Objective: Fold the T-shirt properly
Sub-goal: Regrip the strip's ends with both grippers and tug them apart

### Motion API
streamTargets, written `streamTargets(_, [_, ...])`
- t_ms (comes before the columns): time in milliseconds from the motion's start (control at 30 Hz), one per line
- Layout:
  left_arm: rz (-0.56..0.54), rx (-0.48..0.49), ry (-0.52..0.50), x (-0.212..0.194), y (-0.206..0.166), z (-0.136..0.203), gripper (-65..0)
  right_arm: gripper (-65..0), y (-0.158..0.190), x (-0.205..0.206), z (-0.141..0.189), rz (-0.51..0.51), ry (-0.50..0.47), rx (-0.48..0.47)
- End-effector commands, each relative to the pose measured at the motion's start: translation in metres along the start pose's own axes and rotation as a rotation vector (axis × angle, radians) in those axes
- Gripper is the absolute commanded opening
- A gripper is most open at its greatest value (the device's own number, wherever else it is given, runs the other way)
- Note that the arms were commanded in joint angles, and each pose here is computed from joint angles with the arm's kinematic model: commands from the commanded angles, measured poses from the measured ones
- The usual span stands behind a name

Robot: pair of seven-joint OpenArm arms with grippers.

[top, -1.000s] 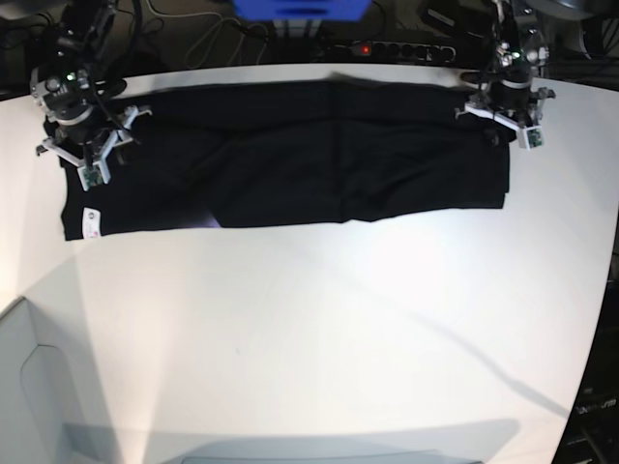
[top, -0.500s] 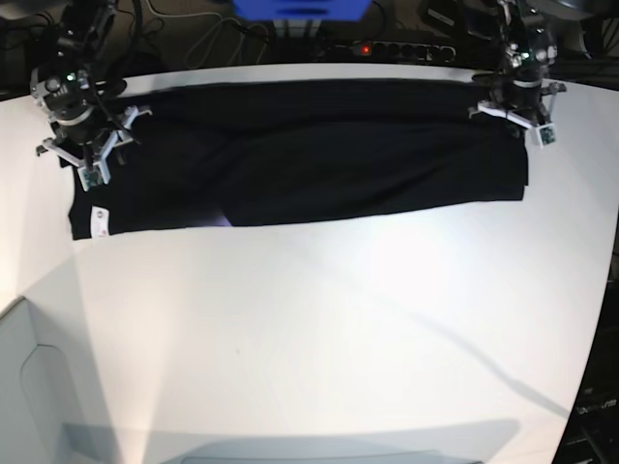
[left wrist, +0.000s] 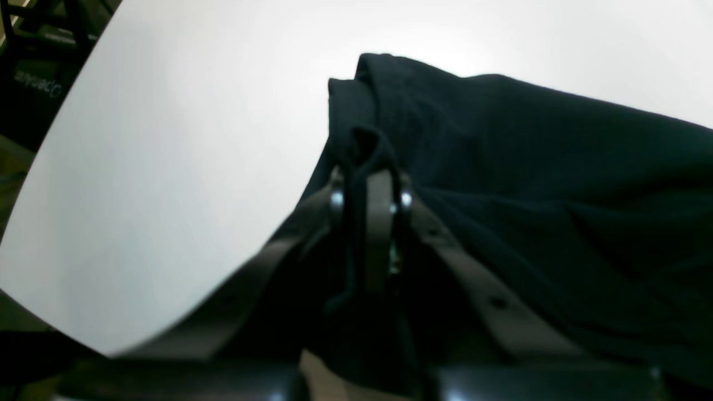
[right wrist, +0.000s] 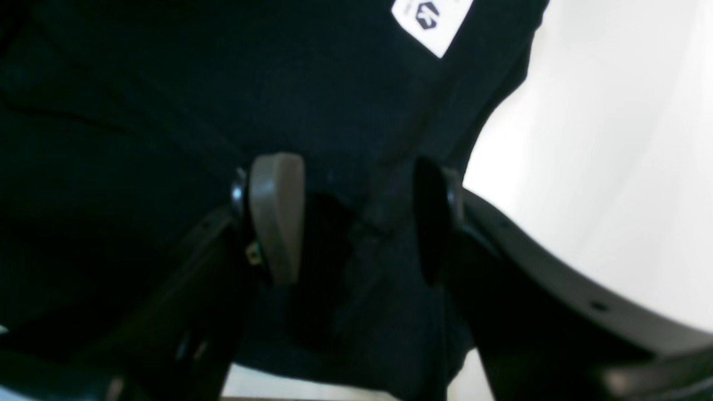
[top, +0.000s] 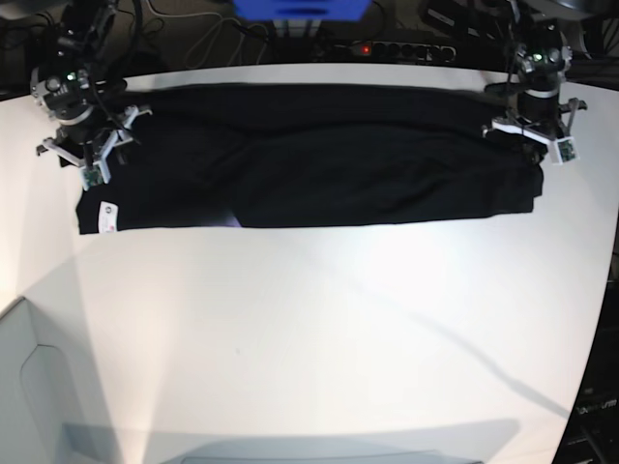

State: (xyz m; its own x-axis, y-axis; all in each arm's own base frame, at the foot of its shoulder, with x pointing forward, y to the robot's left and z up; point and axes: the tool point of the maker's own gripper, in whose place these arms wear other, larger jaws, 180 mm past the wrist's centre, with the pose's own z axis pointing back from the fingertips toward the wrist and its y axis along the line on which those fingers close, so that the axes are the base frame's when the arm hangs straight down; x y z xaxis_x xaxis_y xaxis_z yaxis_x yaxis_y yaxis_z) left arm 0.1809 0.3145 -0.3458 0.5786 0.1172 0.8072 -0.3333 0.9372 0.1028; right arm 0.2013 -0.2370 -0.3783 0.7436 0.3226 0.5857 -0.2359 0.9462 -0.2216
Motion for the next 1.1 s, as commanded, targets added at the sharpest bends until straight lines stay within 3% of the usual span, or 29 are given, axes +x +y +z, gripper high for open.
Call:
streamTargets(0, [-0.004,0.012,-0.031,0.008,0.004,0.002,-65.0,-32.9,-0.003,0.010,0.003,0.014,-0.036,-0.003])
streamTargets(267, [0.012,0.052,0.081,-0.034,0.021,-0.011,-64.8,-32.9,-0.003,0.010,0.003,0.014,-0.036,-0.003])
streamTargets(333, [0.011,0.053,0.080,-0.033,0.022,-0.011,-61.6,-32.9,-0.003,0.009,0.003,0.014,-0.034,-0.003])
streamTargets(400, [0.009,0.051,0.078,-0.032,0.021,-0.010,-54.1,-32.9,-0.002,0.009,0.003,0.012,-0.035,-0.003])
streamTargets(533, [0.008,0.053,0.070,-0.029,0.022,-0.008,-29.4,-32.9,-0.002,0.009,0.003,0.012,-0.035,-0.003])
streamTargets(600, [0.007,0.052,0.065,-0.029,0.021,-0.008,-23.7,-32.9,-0.002,0.009,0.003,0.012,-0.035,-0.003])
streamTargets(1067, [0.042,0.106,0.084,-0.036,0.041,-0.019,-23.0,-32.9,-0.002,0.010,0.003,0.012,-0.036,-0.003])
